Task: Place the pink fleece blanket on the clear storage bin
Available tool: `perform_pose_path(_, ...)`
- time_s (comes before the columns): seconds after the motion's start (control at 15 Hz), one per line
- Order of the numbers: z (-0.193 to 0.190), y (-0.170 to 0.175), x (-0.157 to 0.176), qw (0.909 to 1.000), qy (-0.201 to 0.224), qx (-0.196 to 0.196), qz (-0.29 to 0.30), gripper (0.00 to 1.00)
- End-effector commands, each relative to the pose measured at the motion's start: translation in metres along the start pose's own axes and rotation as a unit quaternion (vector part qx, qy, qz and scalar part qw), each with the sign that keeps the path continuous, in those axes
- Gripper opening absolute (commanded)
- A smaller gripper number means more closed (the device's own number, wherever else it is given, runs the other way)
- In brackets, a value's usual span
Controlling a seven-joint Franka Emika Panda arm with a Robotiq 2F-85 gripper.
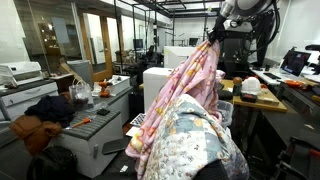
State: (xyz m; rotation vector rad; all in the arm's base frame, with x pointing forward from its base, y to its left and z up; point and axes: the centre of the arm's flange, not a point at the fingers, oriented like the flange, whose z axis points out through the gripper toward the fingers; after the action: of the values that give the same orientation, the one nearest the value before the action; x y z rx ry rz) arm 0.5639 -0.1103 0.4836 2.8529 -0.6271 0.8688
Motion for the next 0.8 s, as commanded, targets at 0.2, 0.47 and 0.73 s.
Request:
perform_pose_path(0.2, -0.03, 0.033, -0.035, 0.9888, 0.036, -0.115, 0.089, 0.01)
perform_pose_path(0.47, -0.034, 0.05, -0.051, 0.9759, 0.038, -0.167, 0.136, 0.01)
perform_pose_path(0.73, -0.037, 0.059, -0.059, 0.9594, 0.039, -0.224, 0.167, 0.01)
